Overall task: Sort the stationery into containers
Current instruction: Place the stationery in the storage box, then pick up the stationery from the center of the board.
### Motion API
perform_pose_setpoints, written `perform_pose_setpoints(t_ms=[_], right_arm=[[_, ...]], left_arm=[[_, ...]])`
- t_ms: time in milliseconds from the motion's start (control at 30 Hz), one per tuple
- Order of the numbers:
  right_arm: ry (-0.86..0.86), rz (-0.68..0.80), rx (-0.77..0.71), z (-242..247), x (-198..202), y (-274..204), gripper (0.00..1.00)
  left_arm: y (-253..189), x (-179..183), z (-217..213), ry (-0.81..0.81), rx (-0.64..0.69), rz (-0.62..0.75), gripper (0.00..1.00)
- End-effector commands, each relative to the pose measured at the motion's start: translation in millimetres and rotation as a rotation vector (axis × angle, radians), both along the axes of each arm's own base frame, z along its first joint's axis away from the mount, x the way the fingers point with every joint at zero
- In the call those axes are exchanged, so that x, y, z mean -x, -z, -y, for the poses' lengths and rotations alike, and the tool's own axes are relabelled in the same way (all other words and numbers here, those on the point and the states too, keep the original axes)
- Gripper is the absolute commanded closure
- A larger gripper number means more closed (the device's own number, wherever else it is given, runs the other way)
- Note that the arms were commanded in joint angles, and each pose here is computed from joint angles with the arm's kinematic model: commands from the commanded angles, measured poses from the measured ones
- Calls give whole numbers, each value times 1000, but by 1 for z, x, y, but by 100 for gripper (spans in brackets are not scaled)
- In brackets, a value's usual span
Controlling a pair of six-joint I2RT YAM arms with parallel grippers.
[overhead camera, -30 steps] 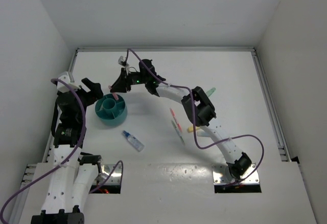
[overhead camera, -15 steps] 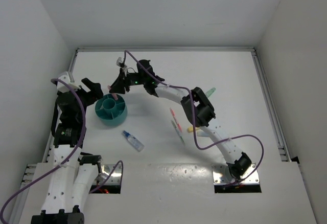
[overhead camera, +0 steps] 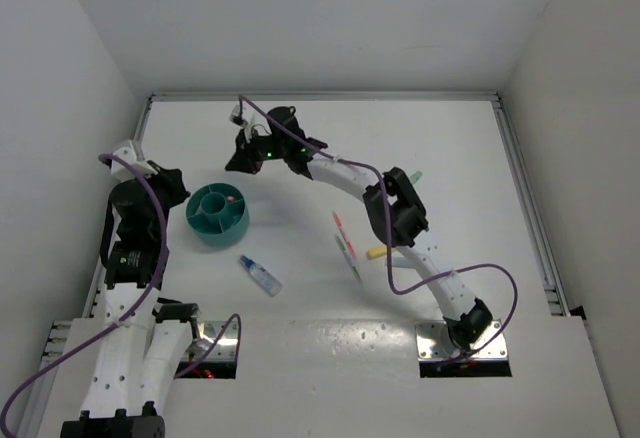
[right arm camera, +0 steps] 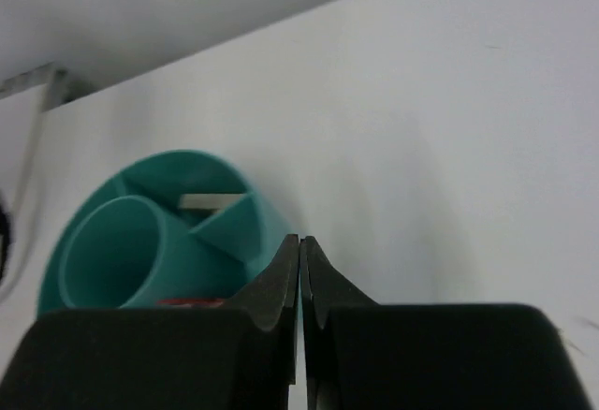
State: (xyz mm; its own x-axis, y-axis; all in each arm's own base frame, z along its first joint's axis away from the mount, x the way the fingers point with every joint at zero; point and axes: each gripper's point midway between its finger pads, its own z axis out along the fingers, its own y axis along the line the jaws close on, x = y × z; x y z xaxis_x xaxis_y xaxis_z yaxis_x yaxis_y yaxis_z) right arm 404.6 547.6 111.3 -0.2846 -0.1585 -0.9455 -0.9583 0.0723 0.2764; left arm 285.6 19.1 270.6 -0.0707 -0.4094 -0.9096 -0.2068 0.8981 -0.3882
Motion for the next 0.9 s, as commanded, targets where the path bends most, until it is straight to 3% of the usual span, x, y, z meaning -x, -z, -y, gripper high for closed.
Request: perform_pose_setpoints(t_ms=[0, 33, 100, 133, 167, 200, 233, 267, 300, 333, 433, 467, 567, 600, 633, 867], right_arm=[[330, 238, 127, 52, -63, -106, 100], [409, 354, 194, 75, -79, -124, 91], [601, 432, 437, 129, -104, -99, 51], [670, 492, 539, 165, -120, -102, 51], [794, 499, 688, 205, -133, -87, 50], [832, 459, 818, 236, -132, -69, 51], [997, 372, 912, 288, -146, -60, 62], [1058, 291, 933, 311, -150, -57, 72], [1062, 144, 1072, 346, -133, -18, 81], [1095, 61, 1107, 366, -127, -5, 84], [1169, -281, 1175, 428, -84, 48, 87], [1189, -320, 1185, 437, -77, 50, 87], [1258, -457, 1179, 460, -56, 54, 72], [1259, -506, 1191, 466, -45, 63, 60], [1287, -523, 1174, 472, -42, 57, 54], [1314, -813, 1075, 497, -9, 85, 50]], left_arm=[[-14, -1, -3, -10, 0, 55, 100], [-14, -1, -3, -10, 0, 55, 100], [0, -4, -4, -21, 11, 3, 100], [3, -5, -5, -21, 12, -8, 95], [4, -6, -5, -21, 13, -25, 66], [15, -9, -5, -21, 16, -66, 44], [14, -12, -3, -14, 27, -71, 27], [16, -14, -1, 1, 31, -87, 14], [20, -16, 1, 10, 34, -101, 12], [21, -16, 2, 19, 37, -113, 12], [21, -16, 8, 49, 44, -113, 11], [21, -16, 8, 49, 44, -113, 11], [18, -15, 8, 49, 43, -104, 11], [18, -15, 8, 49, 43, -104, 11], [18, -15, 8, 49, 43, -104, 11], [16, -16, 8, 49, 42, -95, 11]])
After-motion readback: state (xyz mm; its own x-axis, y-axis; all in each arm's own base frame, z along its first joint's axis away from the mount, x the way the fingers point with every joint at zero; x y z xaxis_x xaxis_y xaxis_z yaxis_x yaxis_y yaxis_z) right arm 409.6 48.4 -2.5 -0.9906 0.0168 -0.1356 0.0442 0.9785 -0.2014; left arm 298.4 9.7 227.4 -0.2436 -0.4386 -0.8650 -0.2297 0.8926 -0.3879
